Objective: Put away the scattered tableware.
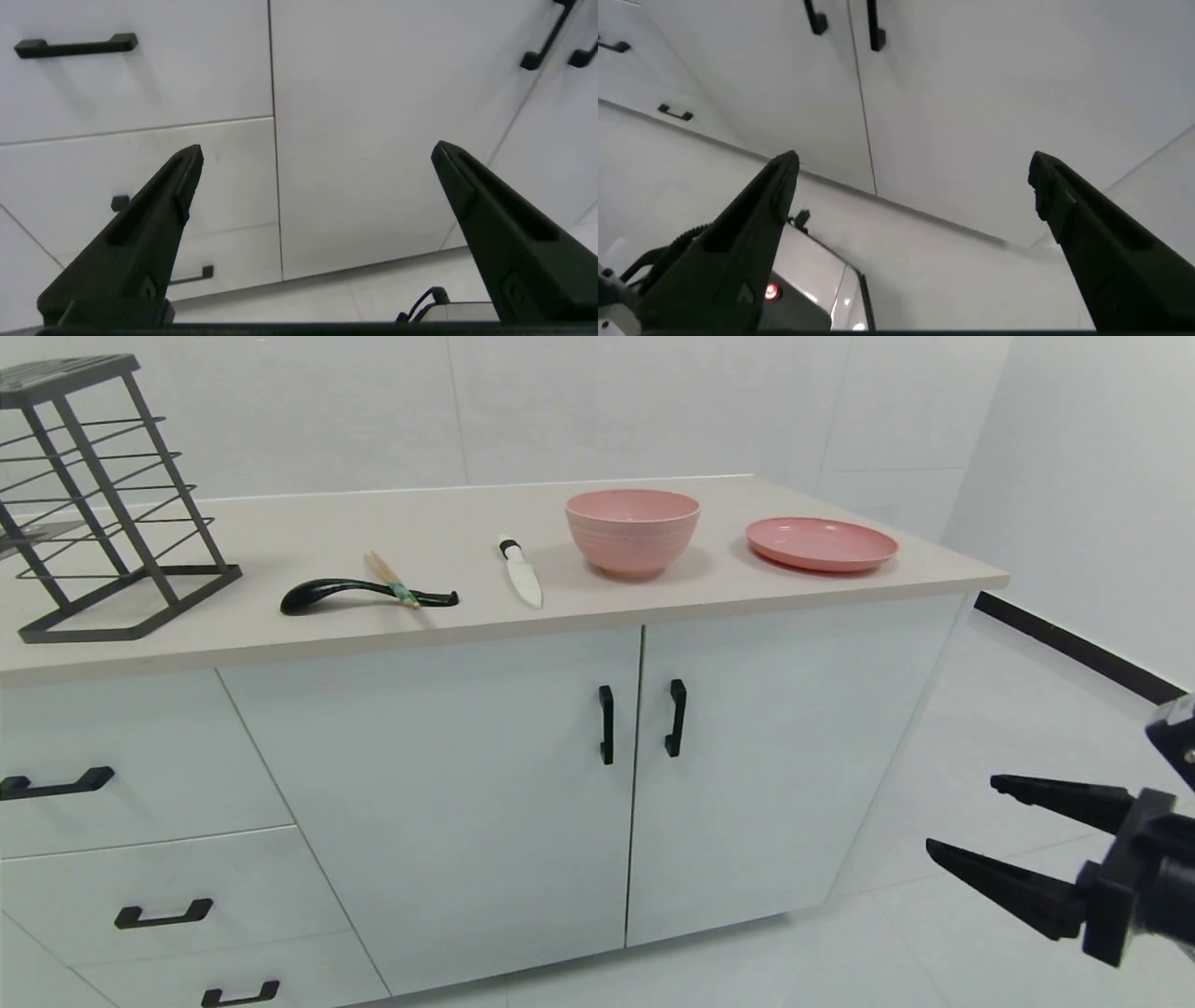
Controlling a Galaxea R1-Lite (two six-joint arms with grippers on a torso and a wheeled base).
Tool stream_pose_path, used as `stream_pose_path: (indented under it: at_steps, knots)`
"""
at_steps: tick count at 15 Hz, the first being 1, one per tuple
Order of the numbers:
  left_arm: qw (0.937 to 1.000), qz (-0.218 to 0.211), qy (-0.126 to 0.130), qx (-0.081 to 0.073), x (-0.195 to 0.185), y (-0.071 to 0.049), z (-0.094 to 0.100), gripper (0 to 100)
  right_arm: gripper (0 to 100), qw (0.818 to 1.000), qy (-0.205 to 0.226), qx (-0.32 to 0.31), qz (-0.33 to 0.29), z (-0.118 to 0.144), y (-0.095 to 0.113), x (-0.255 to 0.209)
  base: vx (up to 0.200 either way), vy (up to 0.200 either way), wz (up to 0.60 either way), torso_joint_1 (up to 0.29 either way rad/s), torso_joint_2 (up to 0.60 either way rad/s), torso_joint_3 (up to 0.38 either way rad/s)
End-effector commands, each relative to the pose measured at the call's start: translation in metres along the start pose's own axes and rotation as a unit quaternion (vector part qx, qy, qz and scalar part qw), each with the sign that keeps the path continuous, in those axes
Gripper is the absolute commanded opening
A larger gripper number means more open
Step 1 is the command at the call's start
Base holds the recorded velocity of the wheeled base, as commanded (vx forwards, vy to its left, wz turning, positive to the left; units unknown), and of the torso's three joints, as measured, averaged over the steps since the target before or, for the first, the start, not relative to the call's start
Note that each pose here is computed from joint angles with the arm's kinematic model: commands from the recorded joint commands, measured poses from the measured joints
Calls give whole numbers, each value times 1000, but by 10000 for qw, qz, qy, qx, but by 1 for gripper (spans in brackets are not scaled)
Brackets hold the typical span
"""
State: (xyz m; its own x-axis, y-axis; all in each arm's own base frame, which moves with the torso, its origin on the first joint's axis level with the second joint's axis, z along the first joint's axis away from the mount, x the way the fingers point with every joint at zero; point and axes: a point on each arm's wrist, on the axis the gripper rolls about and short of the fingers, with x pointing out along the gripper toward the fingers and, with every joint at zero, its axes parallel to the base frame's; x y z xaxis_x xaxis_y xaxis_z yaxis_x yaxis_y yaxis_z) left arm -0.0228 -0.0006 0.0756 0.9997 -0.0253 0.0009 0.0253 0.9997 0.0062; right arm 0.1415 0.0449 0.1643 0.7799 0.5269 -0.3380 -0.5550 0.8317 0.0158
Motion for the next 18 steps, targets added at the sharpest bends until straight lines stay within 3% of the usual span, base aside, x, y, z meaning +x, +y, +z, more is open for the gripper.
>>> stream_pose_path:
  at_steps: [1, 7, 12, 18]
  knots:
    - [10000, 4, 4, 0, 0, 0, 0, 100, 100, 9994, 122, -27, 330, 6, -1, 22, 0, 0, 0, 0, 0, 0]
    - [10000, 4, 4, 0, 0, 0, 0, 100, 100, 9984, 250, -21, 503, 18, -6, 55, 0, 0, 0, 0, 0, 0]
    - [10000, 4, 4, 0, 0, 0, 0, 100, 100, 9923, 183, -254, 1198, 39, 9, 124, 0, 0, 0, 0, 0, 0]
    - [10000, -4, 4, 7, 0, 0, 0, 100, 100, 9894, 115, -466, 1372, 19, 17, 160, 0, 0, 0, 0, 0, 0]
